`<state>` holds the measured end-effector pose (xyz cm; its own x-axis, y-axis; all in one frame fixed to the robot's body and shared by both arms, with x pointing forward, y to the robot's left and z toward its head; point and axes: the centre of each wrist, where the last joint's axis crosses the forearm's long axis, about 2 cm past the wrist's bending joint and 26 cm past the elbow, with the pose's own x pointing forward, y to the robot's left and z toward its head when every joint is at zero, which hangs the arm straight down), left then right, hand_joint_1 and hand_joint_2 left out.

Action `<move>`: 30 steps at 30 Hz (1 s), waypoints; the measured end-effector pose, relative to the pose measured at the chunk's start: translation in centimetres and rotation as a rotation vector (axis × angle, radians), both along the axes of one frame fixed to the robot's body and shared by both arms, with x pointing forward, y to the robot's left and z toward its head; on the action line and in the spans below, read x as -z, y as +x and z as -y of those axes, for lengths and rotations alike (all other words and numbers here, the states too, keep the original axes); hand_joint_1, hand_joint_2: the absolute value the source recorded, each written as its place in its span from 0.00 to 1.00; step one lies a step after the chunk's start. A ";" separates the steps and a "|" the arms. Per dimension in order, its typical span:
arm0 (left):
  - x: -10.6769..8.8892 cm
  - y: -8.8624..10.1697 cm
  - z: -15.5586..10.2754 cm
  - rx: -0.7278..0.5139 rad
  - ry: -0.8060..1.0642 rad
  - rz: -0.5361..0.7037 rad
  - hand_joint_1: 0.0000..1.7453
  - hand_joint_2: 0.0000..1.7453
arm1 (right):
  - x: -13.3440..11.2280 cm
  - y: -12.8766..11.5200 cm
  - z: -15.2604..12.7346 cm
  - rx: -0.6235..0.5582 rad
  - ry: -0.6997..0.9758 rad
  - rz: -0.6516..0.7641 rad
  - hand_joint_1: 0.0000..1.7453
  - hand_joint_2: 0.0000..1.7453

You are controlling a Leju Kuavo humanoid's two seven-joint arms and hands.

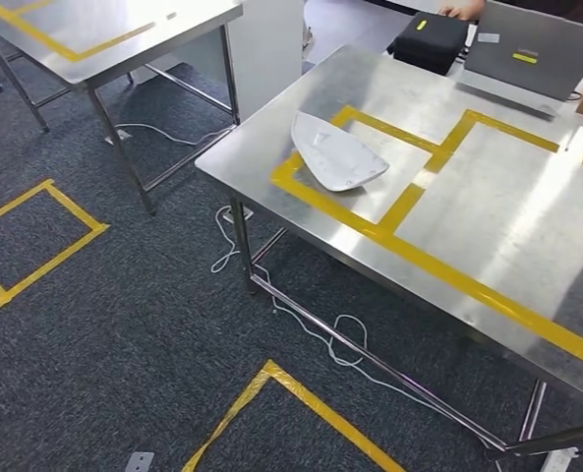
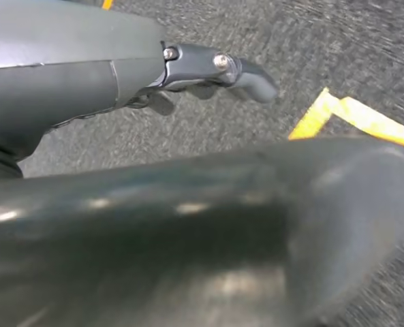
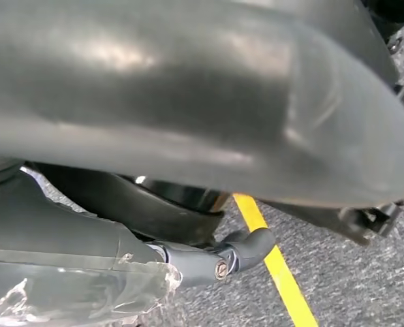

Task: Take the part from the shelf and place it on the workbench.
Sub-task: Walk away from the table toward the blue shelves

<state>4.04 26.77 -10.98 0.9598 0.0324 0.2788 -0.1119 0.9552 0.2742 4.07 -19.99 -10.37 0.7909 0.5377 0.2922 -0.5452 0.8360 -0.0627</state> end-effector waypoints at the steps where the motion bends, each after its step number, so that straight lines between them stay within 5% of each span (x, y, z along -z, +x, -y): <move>1: 0.0 -0.3 0.0 0.000 0.000 -0.006 0.00 0.00 | 0.0 0.0 0.0 0.000 0.000 0.000 0.00 0.00; 30: 0.1 0.1 -0.5 0.077 -0.109 0.034 0.00 0.00 | 0.0 0.1 -0.1 -0.017 0.006 0.042 0.00 0.00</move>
